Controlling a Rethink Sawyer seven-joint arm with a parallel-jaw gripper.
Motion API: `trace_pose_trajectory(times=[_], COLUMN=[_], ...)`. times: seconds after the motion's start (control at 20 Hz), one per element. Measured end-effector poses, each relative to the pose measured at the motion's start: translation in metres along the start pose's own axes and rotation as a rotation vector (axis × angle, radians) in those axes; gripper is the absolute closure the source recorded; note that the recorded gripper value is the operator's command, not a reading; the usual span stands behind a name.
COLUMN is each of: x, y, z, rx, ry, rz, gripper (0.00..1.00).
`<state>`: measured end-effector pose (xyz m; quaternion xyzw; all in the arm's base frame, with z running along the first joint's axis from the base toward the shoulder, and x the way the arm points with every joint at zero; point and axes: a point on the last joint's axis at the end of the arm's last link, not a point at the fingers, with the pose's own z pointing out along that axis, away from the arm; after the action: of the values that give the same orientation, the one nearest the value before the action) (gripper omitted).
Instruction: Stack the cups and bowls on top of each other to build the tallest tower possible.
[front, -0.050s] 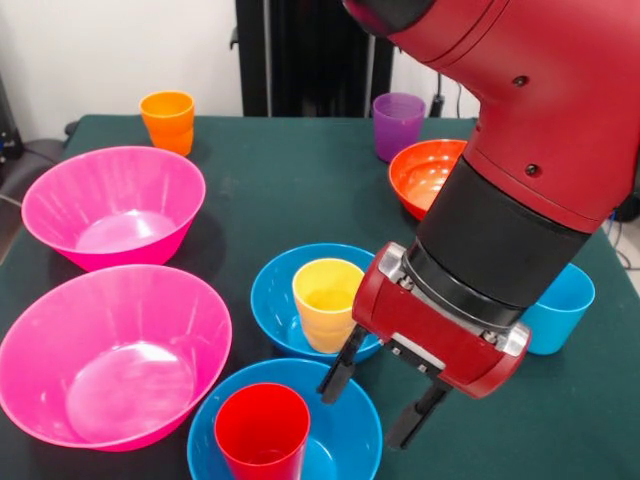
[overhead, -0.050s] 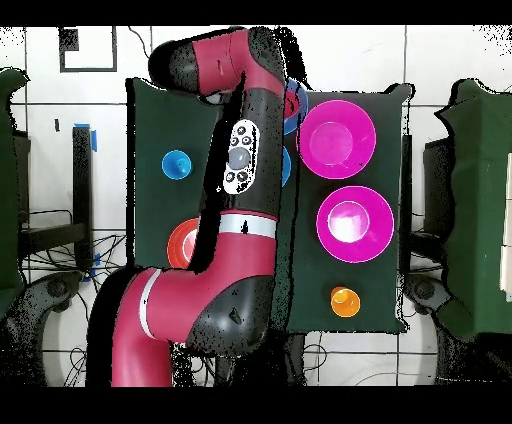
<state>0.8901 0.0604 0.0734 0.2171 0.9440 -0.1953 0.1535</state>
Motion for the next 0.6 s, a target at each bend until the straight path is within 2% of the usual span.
trace_pose_trajectory(times=[0.4,0.6], x=[0.007,0.015], y=[0.002,0.002], z=[0.003,0.012], rx=[-0.02,-0.031], ry=[0.033,0.051], rz=[0.017,0.025], gripper=[0.0,0.0])
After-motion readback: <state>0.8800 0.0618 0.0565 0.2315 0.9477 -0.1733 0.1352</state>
